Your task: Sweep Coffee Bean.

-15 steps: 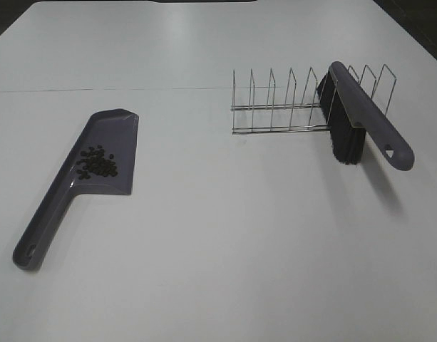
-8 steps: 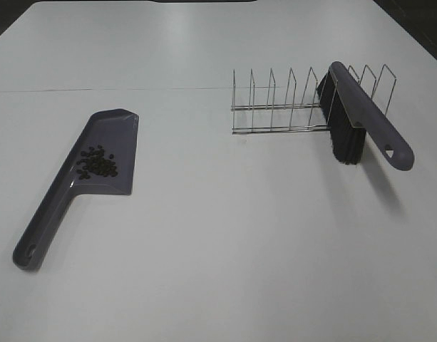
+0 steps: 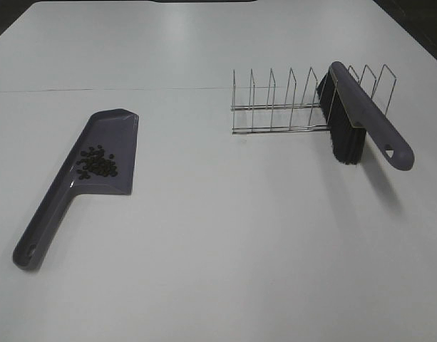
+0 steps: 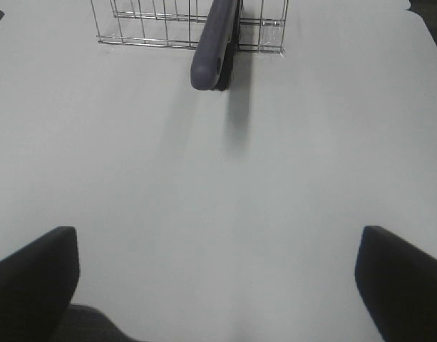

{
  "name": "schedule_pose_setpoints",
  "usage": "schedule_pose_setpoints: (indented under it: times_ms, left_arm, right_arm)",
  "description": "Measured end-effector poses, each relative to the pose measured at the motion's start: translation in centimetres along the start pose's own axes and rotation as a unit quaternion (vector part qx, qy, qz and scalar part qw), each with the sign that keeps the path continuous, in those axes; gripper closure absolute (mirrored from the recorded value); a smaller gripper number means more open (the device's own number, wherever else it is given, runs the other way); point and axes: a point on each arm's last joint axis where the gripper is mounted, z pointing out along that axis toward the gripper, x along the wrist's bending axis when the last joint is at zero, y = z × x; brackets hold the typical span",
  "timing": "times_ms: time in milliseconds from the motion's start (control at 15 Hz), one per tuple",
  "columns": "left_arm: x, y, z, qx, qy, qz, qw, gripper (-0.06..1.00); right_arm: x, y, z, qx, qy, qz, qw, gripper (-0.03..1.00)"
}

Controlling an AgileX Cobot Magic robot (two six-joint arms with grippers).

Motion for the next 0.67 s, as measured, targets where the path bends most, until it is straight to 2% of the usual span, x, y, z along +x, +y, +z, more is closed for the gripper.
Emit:
schedule_pose_setpoints:
  times_ms: [667]
  left_arm:
    - [0.0,0.0,0.0,0.0,0.0,0.0,1.0,0.04]
  right_arm:
    - [0.03,0.0,0.0,0.0,0.002,0.001,1.0,0.03]
